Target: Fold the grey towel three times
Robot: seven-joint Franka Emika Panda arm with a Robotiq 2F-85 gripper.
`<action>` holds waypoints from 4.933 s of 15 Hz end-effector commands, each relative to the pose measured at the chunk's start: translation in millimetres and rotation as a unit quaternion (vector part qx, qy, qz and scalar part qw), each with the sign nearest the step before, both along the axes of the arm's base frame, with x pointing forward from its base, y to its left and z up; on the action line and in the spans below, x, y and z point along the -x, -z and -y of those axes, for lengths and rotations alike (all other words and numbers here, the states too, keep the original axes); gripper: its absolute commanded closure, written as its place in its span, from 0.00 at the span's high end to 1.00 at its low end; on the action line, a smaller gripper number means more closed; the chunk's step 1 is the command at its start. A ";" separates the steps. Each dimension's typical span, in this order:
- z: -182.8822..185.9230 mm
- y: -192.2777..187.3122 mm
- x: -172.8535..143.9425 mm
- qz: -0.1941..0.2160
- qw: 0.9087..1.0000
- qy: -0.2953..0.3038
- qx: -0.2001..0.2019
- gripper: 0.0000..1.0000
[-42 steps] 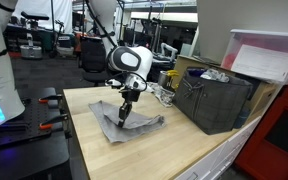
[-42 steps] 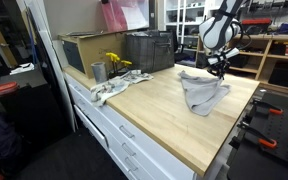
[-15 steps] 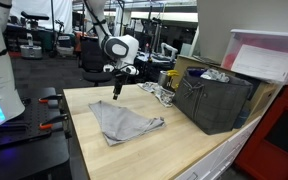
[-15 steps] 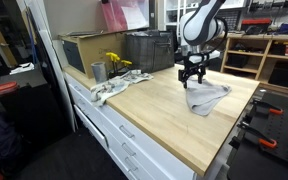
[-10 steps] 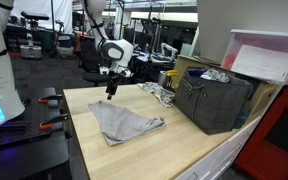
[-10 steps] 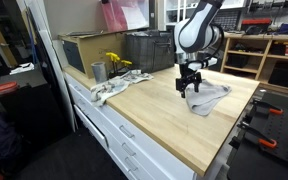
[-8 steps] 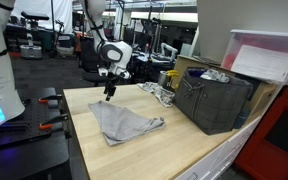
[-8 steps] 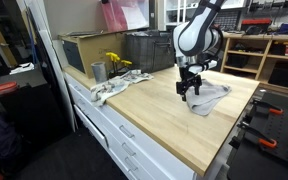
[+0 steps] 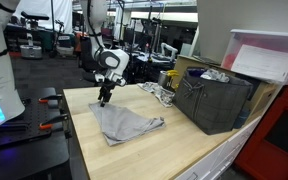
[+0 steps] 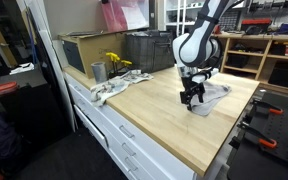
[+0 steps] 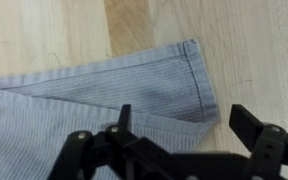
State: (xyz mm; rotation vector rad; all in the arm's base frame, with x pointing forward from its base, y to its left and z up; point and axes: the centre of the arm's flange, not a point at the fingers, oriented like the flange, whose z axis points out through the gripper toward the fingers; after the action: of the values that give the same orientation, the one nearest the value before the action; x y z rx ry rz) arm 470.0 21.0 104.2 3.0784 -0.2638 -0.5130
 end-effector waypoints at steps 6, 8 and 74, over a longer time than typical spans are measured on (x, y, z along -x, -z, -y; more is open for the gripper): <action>-11.4 5.6 19.1 -0.014 1.000 -0.019 0.007 0.74; -7.3 9.0 23.2 -0.016 1.000 -0.017 0.013 0.58; 185.9 -100.9 -175.6 0.122 0.935 0.171 0.287 1.00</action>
State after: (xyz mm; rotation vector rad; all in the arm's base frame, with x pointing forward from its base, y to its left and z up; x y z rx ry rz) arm 662.1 -185.9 198.7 2.4639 -0.8040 -0.0200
